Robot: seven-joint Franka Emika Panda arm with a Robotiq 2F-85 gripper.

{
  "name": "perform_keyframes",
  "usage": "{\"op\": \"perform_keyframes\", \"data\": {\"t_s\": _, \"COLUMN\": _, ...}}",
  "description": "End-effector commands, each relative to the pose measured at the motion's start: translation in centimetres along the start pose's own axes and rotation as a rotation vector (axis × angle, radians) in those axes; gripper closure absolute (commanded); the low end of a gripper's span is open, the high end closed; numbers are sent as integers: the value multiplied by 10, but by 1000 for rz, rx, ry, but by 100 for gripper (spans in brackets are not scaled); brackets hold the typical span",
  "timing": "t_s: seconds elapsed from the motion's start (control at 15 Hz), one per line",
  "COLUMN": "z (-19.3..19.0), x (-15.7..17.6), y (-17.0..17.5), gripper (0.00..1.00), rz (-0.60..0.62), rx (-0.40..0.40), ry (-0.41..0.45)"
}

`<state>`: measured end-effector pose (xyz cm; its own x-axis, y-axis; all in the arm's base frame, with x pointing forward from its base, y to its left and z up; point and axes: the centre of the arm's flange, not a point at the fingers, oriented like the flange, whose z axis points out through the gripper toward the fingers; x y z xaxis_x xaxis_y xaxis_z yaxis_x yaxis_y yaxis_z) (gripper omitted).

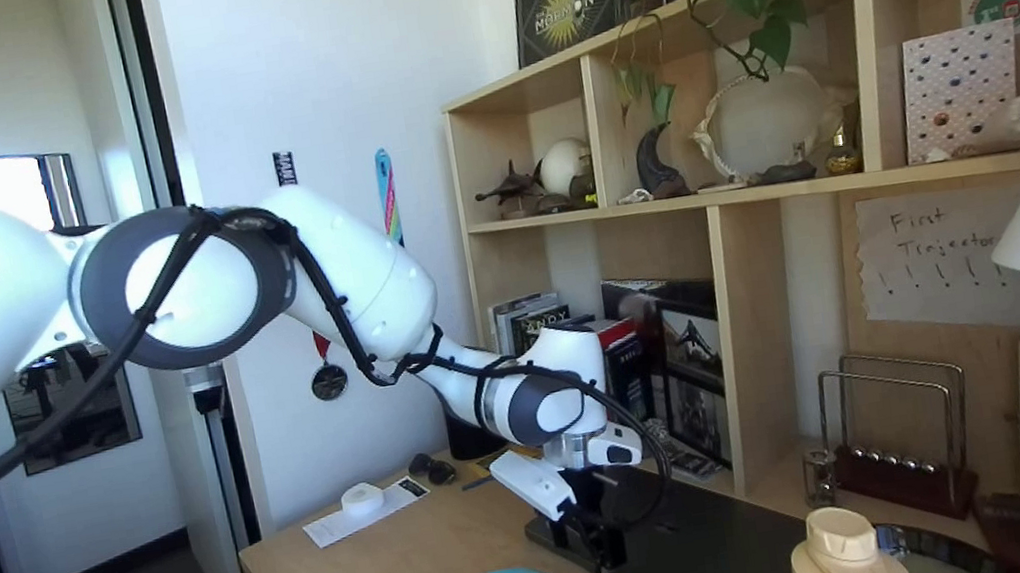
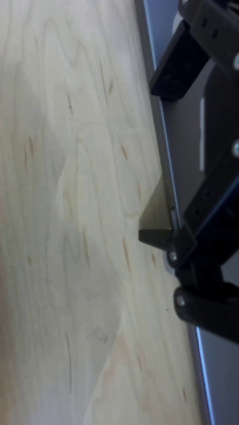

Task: Open the laptop

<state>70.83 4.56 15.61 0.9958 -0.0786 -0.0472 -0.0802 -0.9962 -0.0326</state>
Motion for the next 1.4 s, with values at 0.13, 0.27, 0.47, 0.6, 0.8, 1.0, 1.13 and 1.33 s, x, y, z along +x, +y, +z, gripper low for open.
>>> {"op": "perform_keyframes", "data": {"t_s": 0.13, "z": -11, "x": 1, "y": -5, "gripper": 0, "rz": -39, "rx": -62, "ry": 169}}
{"op": "perform_keyframes", "data": {"t_s": 0.27, "z": -14, "x": 1, "y": -7, "gripper": 0, "rz": -53, "rx": -80, "ry": 184}}
{"op": "perform_keyframes", "data": {"t_s": 0.47, "z": -19, "x": 0, "y": -11, "gripper": 0, "rz": -69, "rx": -109, "ry": 206}}
{"op": "perform_keyframes", "data": {"t_s": 0.6, "z": -23, "x": -2, "y": -13, "gripper": 0, "rz": -71, "rx": -121, "ry": 216}}
{"op": "perform_keyframes", "data": {"t_s": 0.8, "z": -28, "x": -5, "y": -15, "gripper": 0, "rz": -74, "rx": -134, "ry": 228}}
{"op": "perform_keyframes", "data": {"t_s": 1.0, "z": -34, "x": -8, "y": -15, "gripper": 0, "rz": -69, "rx": -136, "ry": 245}}
{"op": "perform_keyframes", "data": {"t_s": 1.13, "z": -40, "x": -11, "y": -16, "gripper": 0, "rz": -68, "rx": -135, "ry": 256}}
{"op": "perform_keyframes", "data": {"t_s": 1.33, "z": -49, "x": -16, "y": -18, "gripper": 0, "rz": -72, "rx": -137, "ry": 272}}
